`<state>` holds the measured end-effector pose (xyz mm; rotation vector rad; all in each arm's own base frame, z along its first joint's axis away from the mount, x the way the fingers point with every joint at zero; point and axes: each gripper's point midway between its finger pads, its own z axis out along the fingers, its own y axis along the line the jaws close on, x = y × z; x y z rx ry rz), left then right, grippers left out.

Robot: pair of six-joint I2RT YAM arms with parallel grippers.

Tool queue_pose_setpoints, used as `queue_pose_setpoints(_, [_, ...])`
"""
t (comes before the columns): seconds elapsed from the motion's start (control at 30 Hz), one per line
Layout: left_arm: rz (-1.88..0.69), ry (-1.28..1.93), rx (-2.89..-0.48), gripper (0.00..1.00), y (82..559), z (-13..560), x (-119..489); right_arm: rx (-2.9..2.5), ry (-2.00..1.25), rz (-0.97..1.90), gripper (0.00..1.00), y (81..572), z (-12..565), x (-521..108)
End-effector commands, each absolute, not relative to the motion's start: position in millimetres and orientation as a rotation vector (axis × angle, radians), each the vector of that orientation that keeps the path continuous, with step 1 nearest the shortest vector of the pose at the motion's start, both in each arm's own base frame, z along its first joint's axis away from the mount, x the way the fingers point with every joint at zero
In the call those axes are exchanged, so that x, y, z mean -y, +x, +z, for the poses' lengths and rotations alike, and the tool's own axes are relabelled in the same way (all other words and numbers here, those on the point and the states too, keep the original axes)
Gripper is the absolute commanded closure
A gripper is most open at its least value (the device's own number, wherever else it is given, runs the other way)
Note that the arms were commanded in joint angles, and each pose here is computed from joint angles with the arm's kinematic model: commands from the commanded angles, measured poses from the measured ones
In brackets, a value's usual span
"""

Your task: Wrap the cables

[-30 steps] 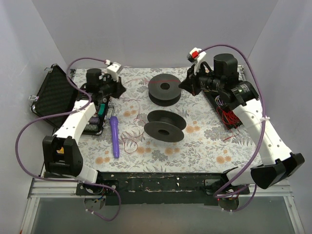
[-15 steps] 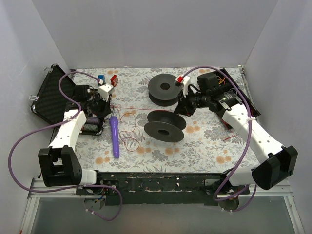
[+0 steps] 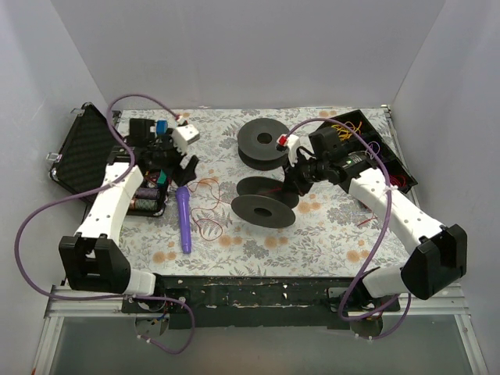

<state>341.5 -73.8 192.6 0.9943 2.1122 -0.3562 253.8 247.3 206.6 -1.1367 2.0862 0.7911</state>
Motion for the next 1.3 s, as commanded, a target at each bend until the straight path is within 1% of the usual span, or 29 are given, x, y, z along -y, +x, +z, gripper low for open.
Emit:
queue_pose_setpoints(0.0, [-0.478, 1.112, -1.861, 0.13, 352, 250, 164, -2.077, -1.115, 0.780, 0.99, 263, 194, -253])
queue_pose_setpoints(0.03, [-0.548, 1.109, -1.805, 0.09, 353, 262, 183, -2.070, -1.097, 0.783, 0.99, 264, 194, -254])
queue_pose_setpoints(0.13, [-0.692, 1.140, -1.698, 0.06, 359, 282, 234, -2.021, -1.066, 0.802, 0.99, 269, 197, -259])
queue_pose_setpoints(0.2, [-0.692, 1.209, -1.650, 0.05, 359, 280, 265, -1.986, -1.060, 0.820, 0.99, 269, 198, -263])
queue_pose_setpoints(0.3, [-0.731, 1.331, -1.584, 0.04, 347, 264, 304, -1.975, -1.040, 0.797, 0.99, 274, 190, -262])
queue_pose_setpoints(0.4, [-0.793, 1.389, -1.556, 0.04, 340, 254, 325, -1.968, -1.017, 0.798, 0.99, 278, 184, -259])
queue_pose_setpoints(0.6, [-0.954, 1.448, -1.556, 0.05, 313, 246, 334, -1.902, -0.998, 0.871, 0.99, 284, 192, -265])
queue_pose_setpoints(0.67, [-0.916, 1.461, -1.585, 0.09, 310, 235, 334, -1.895, -0.996, 0.899, 0.99, 285, 196, -270])
queue_pose_setpoints(0.7, [-0.886, 1.461, -1.610, 0.11, 311, 228, 332, -1.894, -0.992, 0.905, 0.99, 286, 197, -271])
queue_pose_setpoints(0.77, [-0.846, 1.453, -1.646, 0.20, 313, 218, 327, -1.888, -0.987, 0.929, 0.99, 287, 198, -275])
queue_pose_setpoints(0.8, [-0.831, 1.449, -1.665, 0.21, 314, 213, 325, -1.880, -0.988, 0.948, 0.99, 286, 200, -277])
queue_pose_setpoints(1.03, [-0.802, 1.414, -1.744, 0.20, 310, 198, 319, -1.896, -0.956, 1.008, 0.99, 286, 195, -284])
queue_pose_setpoints(1.2, [-0.757, 1.392, -1.783, 0.27, 312, 184, 320, -1.903, -0.953, 1.009, 0.99, 286, 192, -284])
queue_pose_setpoints(1.27, [-0.768, 1.390, -1.795, 0.32, 309, 179, 322, -1.910, -0.952, 1.015, 0.99, 287, 190, -284])
